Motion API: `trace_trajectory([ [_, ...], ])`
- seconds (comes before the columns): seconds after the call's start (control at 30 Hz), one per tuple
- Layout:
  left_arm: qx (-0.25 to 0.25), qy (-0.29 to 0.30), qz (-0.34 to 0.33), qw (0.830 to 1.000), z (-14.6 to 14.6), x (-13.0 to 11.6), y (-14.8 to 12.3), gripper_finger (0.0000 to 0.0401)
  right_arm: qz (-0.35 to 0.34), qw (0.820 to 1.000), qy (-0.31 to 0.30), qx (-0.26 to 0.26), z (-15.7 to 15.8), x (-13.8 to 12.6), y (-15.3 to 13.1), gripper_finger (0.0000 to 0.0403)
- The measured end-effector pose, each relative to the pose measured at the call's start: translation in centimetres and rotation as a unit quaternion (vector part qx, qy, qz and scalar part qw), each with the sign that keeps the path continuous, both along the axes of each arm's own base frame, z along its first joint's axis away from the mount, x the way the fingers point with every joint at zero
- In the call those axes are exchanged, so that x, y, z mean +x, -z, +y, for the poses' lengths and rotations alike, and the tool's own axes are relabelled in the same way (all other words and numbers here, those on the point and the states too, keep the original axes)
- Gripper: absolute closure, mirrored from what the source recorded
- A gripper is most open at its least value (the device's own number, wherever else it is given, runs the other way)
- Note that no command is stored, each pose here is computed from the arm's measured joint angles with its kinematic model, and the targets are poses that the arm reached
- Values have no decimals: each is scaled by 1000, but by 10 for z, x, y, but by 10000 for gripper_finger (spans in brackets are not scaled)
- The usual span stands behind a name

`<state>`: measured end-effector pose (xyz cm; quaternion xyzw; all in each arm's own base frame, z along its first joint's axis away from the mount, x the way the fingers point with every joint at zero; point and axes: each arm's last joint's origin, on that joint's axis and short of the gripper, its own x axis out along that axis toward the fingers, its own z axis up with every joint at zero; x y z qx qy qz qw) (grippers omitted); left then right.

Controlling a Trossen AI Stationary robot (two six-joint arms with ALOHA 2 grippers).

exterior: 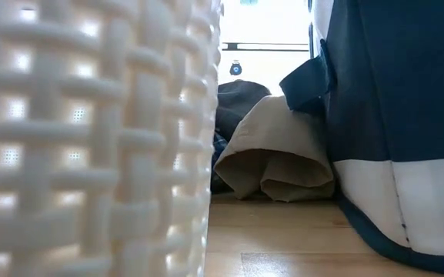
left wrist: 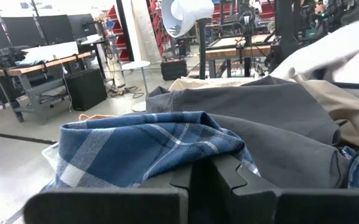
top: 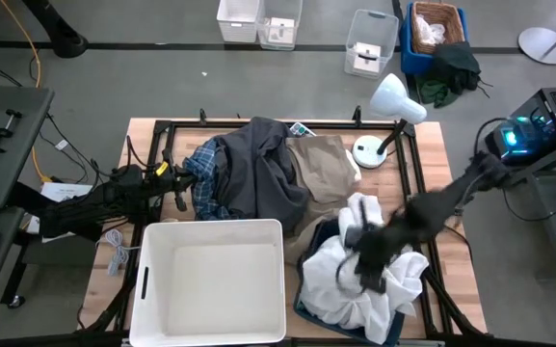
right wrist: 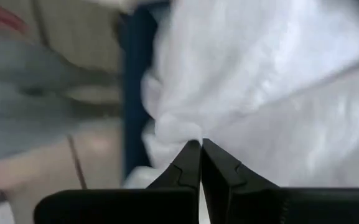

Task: Sort clothes
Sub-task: Put the white shirt into the blue laundry organizer

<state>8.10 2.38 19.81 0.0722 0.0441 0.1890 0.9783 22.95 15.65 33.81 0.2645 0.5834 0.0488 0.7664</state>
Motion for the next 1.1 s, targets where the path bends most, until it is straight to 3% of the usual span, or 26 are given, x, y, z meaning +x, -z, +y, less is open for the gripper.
trace_trajectory([
  [0.23, 0, 0, 0, 1000, 0, 0, 0, 387, 131, 989, 64, 9, 13, 2, 118, 403],
  [0.4, 0, 0, 0, 1000, 0, 0, 0, 387, 206, 969, 139, 10, 11, -7, 144, 395],
  [0.6, 0, 0, 0, 1000, 0, 0, 0, 387, 157, 982, 95, 51, 22, 4, 101, 325],
  [0.87, 0, 0, 0, 1000, 0, 0, 0, 387, 133, 989, 58, 23, 19, 5, 24, 192],
  [0.97, 0, 0, 0, 1000, 0, 0, 0, 387, 131, 984, 115, -40, -4, 0, -13, 173],
  [1.03, 0, 0, 0, 1000, 0, 0, 0, 387, 134, 965, 195, -115, -30, -5, -32, 171],
  [1.1, 0, 0, 0, 1000, 0, 0, 0, 387, 86, 953, 261, -128, -57, -2, -45, 170],
])
